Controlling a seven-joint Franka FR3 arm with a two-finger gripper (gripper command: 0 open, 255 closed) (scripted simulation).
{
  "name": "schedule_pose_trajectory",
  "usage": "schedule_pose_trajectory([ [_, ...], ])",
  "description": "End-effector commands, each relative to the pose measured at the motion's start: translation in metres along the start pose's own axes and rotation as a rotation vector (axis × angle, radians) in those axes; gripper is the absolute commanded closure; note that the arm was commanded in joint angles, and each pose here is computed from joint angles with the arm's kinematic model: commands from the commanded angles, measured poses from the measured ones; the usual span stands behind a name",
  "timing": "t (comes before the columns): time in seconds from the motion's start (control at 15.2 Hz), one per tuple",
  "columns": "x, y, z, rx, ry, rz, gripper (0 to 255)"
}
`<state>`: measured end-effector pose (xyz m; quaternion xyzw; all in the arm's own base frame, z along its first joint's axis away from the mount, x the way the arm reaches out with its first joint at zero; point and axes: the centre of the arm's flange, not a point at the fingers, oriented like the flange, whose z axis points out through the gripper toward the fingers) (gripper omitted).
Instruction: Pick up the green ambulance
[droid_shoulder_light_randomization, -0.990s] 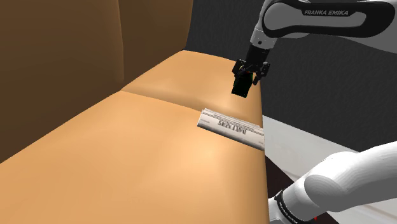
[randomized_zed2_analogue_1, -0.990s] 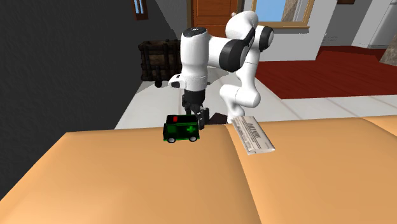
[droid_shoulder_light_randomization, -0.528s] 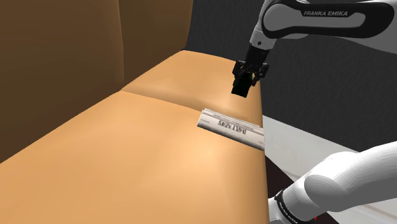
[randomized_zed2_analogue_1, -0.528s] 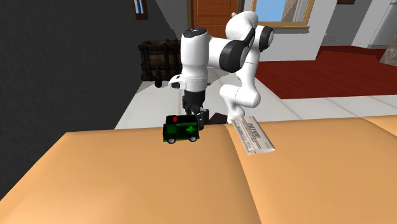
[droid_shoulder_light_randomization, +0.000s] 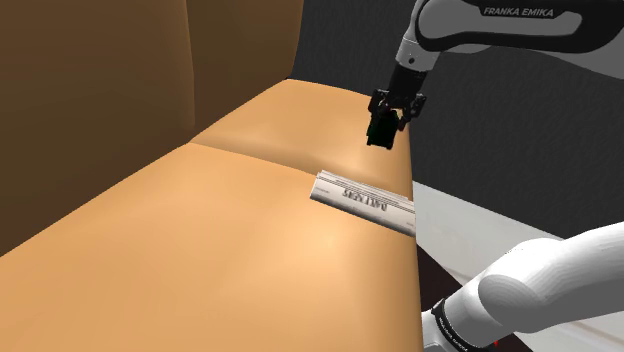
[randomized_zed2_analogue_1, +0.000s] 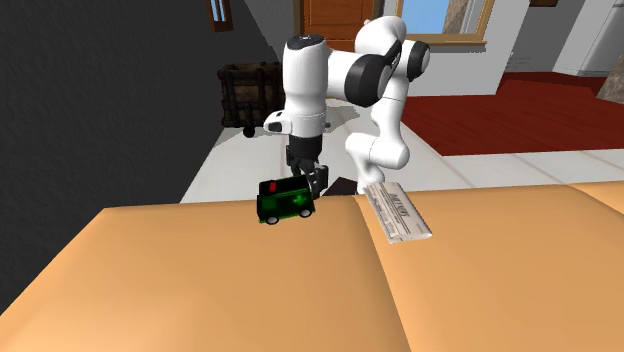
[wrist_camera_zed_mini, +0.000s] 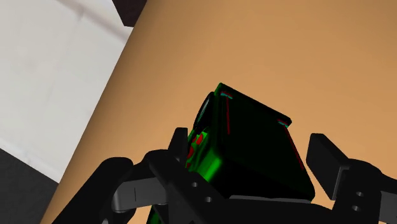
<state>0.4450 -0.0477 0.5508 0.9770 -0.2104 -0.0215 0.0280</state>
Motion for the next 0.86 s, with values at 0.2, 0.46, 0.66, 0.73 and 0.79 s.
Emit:
schedule_pose_trajectory([
  [0.2,-0.002,0.001,-0.026,0.000,0.000,0.000,255],
  [0.46,-0.002,0.002,-0.047,0.000,0.000,0.000,255],
  [0.66,-0.003,0.003,-0.062,0.000,0.000,0.000,255],
  [0.73,-0.003,0.003,-0.063,0.000,0.000,0.000,255],
  [0.79,-0.003,0.003,-0.063,0.000,0.000,0.000,255],
])
